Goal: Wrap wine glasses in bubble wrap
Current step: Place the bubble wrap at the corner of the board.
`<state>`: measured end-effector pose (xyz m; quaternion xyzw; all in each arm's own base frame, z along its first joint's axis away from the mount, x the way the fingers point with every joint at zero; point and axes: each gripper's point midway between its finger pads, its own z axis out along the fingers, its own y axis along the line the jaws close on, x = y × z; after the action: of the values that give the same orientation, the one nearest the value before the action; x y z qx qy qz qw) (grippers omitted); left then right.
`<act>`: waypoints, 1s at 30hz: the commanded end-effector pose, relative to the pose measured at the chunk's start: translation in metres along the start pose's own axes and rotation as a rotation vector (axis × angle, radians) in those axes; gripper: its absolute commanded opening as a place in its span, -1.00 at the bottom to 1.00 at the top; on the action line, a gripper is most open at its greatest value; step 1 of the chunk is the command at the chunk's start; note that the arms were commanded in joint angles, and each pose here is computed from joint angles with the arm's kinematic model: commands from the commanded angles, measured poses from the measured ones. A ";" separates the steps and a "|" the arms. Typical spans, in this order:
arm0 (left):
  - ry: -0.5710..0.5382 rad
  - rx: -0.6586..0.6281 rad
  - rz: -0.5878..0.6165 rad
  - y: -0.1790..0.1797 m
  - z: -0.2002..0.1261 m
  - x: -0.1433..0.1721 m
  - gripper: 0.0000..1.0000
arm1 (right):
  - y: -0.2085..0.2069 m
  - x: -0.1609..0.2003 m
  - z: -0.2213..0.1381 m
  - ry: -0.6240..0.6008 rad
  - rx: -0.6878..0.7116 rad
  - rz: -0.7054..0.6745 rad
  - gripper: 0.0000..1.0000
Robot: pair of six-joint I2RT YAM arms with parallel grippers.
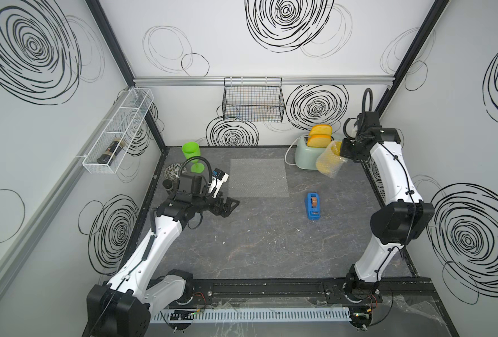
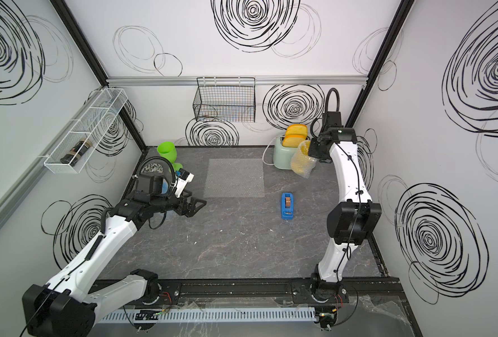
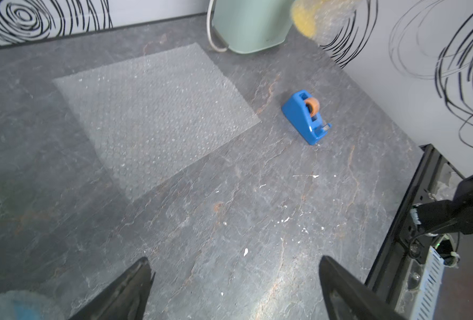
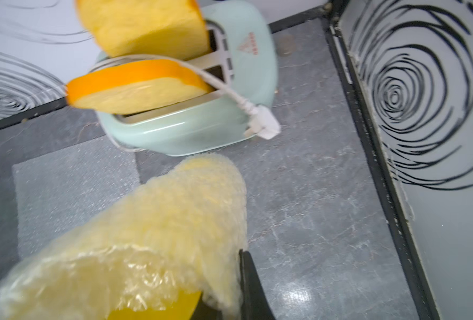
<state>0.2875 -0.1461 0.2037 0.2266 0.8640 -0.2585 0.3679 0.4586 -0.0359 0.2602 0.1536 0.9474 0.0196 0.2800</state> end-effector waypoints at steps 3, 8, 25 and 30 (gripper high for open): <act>-0.065 -0.058 0.007 0.014 0.001 -0.011 0.93 | -0.054 0.016 0.026 0.123 0.084 0.131 -1.00; -0.063 -0.042 -0.008 0.013 0.004 -0.009 0.93 | -0.073 0.023 0.051 0.175 0.151 0.147 -1.00; -0.069 -0.059 -0.036 0.021 0.004 -0.008 0.93 | -0.091 0.046 0.112 0.286 0.278 0.111 -0.43; -0.070 -0.066 -0.045 0.023 0.001 -0.012 0.93 | -0.084 0.032 0.092 0.230 0.221 0.128 0.04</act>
<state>0.3016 -0.1337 0.1956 0.1894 0.8697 -0.2477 0.3827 0.4647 -0.1140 0.1460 0.2398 0.9573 -0.0664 0.1474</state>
